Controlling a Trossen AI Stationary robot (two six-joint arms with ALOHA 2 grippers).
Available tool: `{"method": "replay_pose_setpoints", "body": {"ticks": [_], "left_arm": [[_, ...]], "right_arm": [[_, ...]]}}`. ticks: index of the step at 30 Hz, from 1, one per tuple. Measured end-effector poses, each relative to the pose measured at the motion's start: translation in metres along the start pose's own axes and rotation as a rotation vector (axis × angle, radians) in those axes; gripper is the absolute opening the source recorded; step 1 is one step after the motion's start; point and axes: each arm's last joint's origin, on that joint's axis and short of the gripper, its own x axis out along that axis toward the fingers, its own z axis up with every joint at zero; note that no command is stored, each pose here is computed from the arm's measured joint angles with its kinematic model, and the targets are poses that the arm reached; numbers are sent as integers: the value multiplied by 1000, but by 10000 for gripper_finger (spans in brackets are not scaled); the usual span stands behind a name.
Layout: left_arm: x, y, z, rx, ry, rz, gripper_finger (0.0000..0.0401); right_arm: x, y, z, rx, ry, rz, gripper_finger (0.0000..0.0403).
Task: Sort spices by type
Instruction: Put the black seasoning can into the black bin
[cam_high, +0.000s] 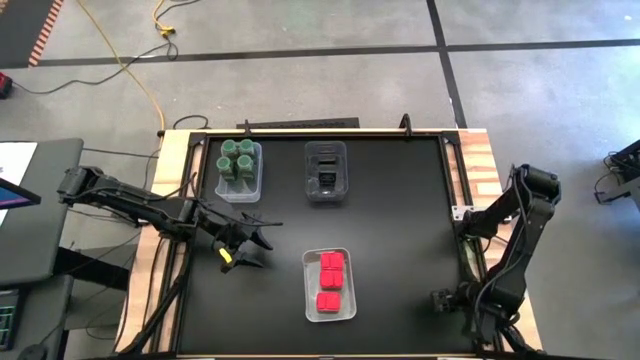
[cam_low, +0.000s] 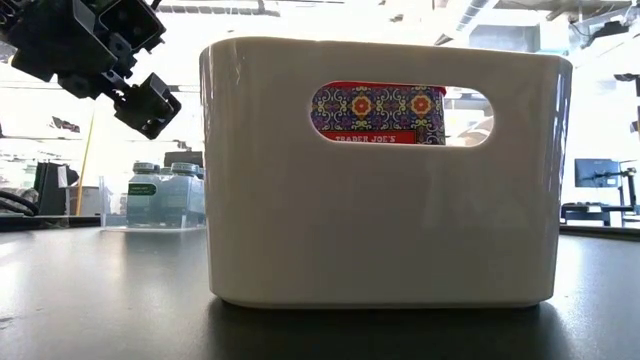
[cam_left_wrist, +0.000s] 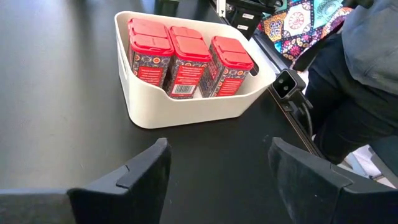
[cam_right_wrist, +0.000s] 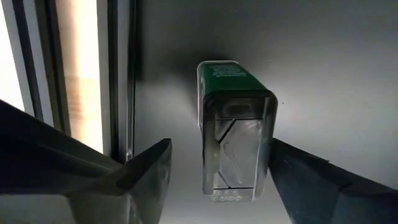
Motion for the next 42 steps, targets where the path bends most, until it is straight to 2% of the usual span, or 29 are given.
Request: {"method": "replay_pose_setpoints", "body": {"ticks": [9, 16, 19, 25, 30, 42], "left_arm": [[0, 0, 0, 0, 0, 0, 259], [0, 0, 0, 0, 0, 1, 259], [0, 0, 0, 0, 0, 1, 259], [0, 0, 0, 0, 0, 0, 259], [0, 0, 0, 0, 0, 0, 259], [0, 0, 0, 0, 0, 0, 259]], "right_arm": [[0, -1, 0, 1, 6, -19, 229], [16, 3, -5, 4, 18, -16, 171], [15, 2, -5, 43, 16, -18, 149], [8, -6, -18, 374, 77, 1, 149], [-6, -14, -38, 687, 81, -68, 149], [-39, -55, -120, 1661, -137, -205, 149]]}}
